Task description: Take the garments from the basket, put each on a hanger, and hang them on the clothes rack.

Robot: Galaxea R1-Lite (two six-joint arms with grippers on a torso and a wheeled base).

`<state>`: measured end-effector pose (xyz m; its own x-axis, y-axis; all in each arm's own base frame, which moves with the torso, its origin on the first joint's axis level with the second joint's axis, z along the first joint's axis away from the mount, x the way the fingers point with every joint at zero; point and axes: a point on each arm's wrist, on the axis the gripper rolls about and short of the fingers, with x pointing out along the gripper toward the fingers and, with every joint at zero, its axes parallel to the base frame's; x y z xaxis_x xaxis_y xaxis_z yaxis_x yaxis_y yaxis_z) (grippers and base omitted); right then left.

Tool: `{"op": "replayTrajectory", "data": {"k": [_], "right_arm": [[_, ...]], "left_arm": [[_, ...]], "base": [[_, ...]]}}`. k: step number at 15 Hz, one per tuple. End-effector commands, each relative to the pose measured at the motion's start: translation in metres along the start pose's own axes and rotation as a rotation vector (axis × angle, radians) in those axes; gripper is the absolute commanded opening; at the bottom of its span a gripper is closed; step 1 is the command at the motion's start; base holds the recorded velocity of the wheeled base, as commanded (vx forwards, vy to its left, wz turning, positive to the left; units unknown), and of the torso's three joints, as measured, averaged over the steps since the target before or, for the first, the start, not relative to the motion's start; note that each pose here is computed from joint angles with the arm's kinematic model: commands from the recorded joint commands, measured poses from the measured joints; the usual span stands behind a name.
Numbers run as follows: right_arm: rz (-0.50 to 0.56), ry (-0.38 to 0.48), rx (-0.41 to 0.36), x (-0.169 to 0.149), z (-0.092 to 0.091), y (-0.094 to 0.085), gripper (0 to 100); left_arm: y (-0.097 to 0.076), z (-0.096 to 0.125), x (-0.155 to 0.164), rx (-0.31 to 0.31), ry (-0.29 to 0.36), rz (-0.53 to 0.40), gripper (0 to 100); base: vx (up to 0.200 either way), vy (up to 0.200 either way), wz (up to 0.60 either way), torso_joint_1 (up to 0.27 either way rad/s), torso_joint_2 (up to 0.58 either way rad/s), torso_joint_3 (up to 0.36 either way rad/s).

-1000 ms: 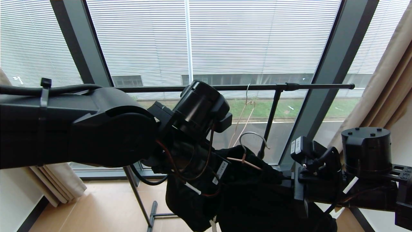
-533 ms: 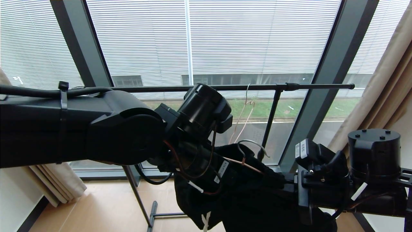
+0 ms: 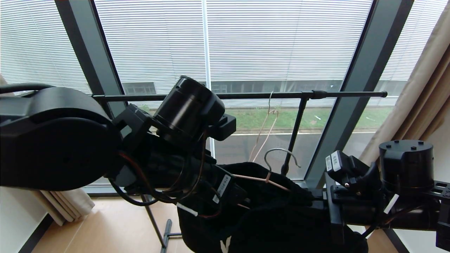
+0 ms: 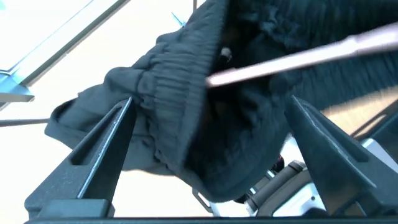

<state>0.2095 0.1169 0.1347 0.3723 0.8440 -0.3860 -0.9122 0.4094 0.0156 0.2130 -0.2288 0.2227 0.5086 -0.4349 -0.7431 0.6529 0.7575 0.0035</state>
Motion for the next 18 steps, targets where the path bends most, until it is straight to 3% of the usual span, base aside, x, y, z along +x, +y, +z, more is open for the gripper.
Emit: {"op": "replayTrajectory", "data": {"k": [1,6,9,11,14,18], "right_arm": [[-0.001,-0.001,0.013,-0.002,-0.003,-0.005,0],[0.064,-0.004,0.033,-0.001,-0.012,-0.012,0],[0.142,-0.047,-0.031,-0.011,-0.023,-0.022,0],[0.164,-0.068,-0.065,-0.015,-0.027,-0.027,0],[0.166,-0.067,-0.065,-0.015,-0.028,-0.028,0],[0.185,-0.082,-0.071,-0.016,-0.026,-0.027,0]], "left_arm": [[0.002,-0.005,-0.016,-0.003,-0.023,-0.004,100],[0.004,-0.011,-0.029,-0.004,-0.04,-0.005,100],[0.03,-0.013,-0.048,-0.013,-0.083,0.018,100],[0.053,-0.018,-0.063,0.074,-0.126,-0.111,100],[0.084,-0.028,-0.061,0.305,-0.158,-0.199,100],[0.093,-0.036,-0.035,0.527,-0.132,-0.235,100]], "base": [[0.0,0.0,0.0,0.0,0.0,0.0],[0.0,0.0,0.0,0.0,0.0,0.0],[0.0,0.0,0.0,0.0,0.0,0.0],[0.0,0.0,0.0,0.0,0.0,0.0],[0.0,0.0,0.0,0.0,0.0,0.0],[0.0,0.0,0.0,0.0,0.0,0.0]]}}
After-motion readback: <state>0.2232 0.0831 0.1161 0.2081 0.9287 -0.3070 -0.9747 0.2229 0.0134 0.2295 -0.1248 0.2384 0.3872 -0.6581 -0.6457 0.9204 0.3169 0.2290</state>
